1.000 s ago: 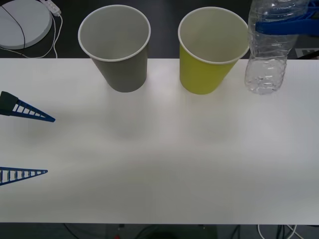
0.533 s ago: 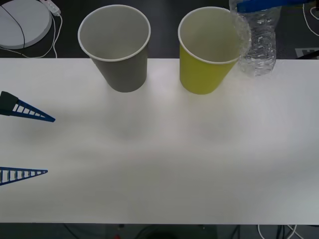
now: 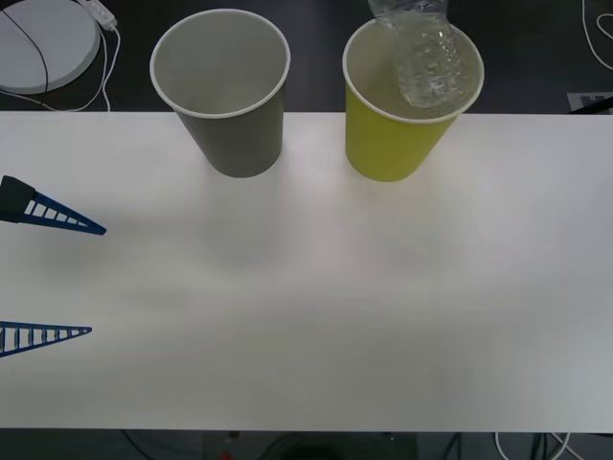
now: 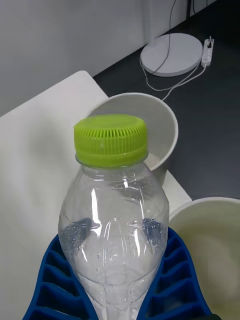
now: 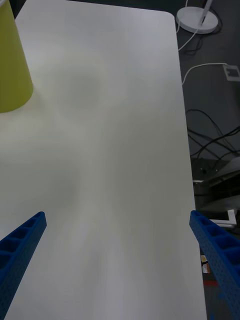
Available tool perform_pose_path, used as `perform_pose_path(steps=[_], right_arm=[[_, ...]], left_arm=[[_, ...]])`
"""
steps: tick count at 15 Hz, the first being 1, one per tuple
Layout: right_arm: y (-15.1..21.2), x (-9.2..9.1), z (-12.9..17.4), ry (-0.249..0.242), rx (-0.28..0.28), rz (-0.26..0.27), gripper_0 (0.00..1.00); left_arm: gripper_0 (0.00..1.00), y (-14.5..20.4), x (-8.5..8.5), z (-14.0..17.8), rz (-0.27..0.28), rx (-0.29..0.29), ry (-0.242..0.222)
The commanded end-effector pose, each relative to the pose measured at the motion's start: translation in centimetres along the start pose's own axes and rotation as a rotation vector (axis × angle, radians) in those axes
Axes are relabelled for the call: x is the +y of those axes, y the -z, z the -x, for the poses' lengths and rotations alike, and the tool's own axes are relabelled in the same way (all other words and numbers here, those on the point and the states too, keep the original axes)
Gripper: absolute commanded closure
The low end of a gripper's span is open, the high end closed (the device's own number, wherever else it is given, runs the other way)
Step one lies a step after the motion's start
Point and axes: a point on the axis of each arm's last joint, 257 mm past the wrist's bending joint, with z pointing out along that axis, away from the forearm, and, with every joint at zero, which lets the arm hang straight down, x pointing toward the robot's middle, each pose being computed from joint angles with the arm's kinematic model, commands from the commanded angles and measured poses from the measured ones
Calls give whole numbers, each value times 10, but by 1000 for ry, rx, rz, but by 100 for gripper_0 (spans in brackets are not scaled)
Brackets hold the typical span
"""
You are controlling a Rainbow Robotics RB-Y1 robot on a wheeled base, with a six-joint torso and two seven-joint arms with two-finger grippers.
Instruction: Put the can into the green bin and the plastic bottle into the gray bin
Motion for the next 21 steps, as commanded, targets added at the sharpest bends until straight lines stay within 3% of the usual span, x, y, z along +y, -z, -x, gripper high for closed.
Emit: perform_pose_path(steps=[1,4,9,21], right_arm=[[-16,-4,15,5,27,-2,100],[-30,-4,28,-31,50,-3,100],[-45,-1,46,-43,105,4,100],[-125,12,84,-7,206,-52,100]], left_arm=[[0,0,0,0,0,0,0],[0,0,0,0,0,0,0],[0,0,0,0,0,0,0],[0,0,0,0,0,0,0]])
